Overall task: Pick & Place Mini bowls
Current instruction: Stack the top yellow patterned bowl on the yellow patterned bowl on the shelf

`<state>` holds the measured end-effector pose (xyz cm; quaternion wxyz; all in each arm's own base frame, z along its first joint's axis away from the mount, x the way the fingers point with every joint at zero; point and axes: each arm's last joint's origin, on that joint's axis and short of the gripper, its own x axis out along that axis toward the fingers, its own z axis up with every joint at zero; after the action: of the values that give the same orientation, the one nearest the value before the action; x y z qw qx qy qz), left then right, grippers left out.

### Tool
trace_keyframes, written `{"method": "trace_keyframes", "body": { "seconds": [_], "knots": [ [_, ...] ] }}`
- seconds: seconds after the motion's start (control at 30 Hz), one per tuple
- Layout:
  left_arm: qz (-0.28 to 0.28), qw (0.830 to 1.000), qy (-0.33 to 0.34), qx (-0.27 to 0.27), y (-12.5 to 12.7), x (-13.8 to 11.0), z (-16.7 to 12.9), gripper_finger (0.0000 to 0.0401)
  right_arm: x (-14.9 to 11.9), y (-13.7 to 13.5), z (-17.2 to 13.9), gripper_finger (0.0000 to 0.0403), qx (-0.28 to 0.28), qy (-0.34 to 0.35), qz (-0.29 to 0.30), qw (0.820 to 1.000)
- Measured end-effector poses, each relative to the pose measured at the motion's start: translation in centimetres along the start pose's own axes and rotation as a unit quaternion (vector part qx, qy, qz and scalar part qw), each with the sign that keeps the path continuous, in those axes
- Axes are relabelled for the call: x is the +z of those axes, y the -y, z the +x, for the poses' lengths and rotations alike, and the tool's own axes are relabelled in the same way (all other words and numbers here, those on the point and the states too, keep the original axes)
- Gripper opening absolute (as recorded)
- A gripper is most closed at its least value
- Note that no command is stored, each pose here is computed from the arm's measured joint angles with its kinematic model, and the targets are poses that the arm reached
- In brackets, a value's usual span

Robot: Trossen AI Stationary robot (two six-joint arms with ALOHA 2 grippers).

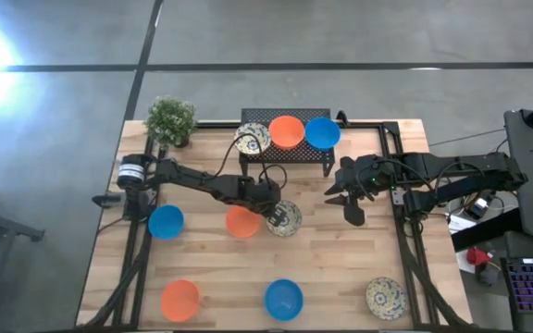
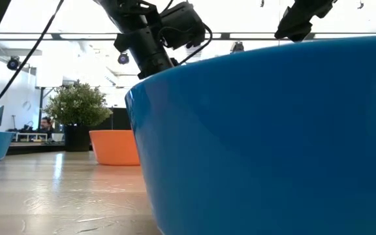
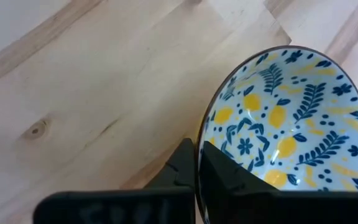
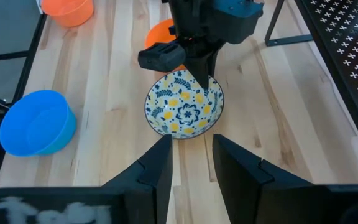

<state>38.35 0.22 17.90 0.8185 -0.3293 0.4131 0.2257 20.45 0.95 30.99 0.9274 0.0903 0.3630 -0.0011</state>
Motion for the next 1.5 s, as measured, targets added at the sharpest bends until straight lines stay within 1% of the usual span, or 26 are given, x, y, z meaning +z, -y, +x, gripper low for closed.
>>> {"method": "trace_keyframes", "body": {
  "seconds": [0.57, 0.87, 1.03, 1.3, 1.5],
  "knots": [
    [0.005, 1.000, 0.002, -0.001, 0.1, 0.0, 0.0, 0.0002, 0.0, 0.0, 0.0, 0.0111, 0.000, 0.000, -0.009, 1.000],
    [0.032, 0.999, 0.005, -0.022, 1.2, 1.1, -0.9, 0.0001, 0.0, 0.0, 0.0, 0.0111, 0.000, 0.000, -0.009, 1.000],
    [0.037, 0.999, -0.011, -0.030, 1.5, 1.4, -1.3, 0.0001, 0.0, 0.0, 0.0, 0.0111, 0.000, 0.000, -0.007, 1.000],
    [0.044, 0.997, -0.027, -0.057, 2.7, 2.5, -2.6, 0.0001, -0.1, 0.0, 0.0, 0.0111, 0.000, -0.004, -0.007, 1.000],
    [0.053, 0.995, -0.032, -0.075, 3.7, 3.6, -4.6, 0.0001, -0.1, 0.0, 0.0, 0.0111, -0.001, -0.005, -0.007, 1.000]
  ]
}}
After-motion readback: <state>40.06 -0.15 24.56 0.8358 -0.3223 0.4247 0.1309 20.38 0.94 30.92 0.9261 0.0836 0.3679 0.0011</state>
